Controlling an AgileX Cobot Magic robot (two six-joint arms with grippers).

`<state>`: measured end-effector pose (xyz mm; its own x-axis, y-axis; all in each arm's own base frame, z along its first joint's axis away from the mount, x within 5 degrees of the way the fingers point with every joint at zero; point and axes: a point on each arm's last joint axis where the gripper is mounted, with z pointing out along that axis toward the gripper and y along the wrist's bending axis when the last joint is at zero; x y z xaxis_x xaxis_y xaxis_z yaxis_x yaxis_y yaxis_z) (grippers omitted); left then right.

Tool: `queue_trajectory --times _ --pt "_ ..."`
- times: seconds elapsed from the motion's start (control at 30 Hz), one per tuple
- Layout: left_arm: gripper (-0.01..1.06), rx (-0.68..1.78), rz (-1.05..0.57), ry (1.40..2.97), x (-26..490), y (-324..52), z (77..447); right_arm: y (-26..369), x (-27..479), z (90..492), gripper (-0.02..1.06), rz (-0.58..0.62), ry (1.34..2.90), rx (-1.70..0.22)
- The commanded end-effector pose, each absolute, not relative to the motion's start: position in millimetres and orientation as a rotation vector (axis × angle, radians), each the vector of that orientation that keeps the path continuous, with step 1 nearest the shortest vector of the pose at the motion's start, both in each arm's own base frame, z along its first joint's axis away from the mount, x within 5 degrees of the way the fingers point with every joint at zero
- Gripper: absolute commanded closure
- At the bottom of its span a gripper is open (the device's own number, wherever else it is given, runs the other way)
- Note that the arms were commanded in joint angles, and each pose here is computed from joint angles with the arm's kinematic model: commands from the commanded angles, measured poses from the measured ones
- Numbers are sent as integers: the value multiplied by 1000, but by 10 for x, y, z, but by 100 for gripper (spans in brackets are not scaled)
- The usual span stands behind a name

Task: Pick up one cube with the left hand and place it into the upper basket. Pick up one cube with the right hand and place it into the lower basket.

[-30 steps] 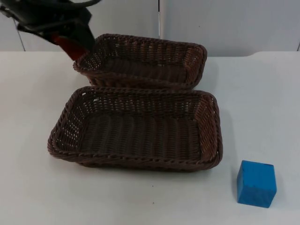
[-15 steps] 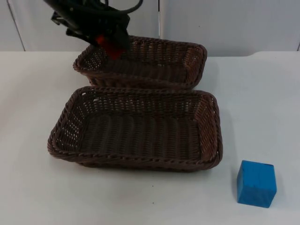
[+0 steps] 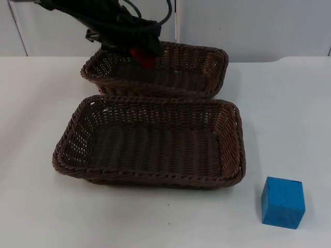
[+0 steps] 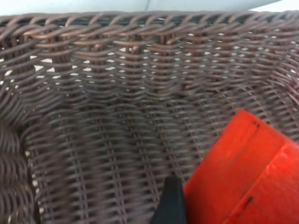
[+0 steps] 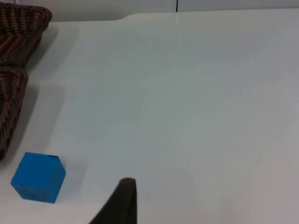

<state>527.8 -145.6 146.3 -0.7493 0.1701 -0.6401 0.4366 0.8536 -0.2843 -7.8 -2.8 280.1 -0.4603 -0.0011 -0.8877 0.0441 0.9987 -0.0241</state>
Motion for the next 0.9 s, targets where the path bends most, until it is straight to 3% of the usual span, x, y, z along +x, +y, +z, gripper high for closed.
queue_trajectory --times 0.0,0.73,0.87 --pt "105 420 -580 2375 5315 -1520 1444 -28 -74 2798 0 -46 2047 27" --pt "103 404 -546 2371 5466 -1546 1032 -30 -74 2798 0 -48 2047 27" --pt "82 405 -544 2367 5465 -1560 1033 -30 -74 2798 0 -48 2047 27"
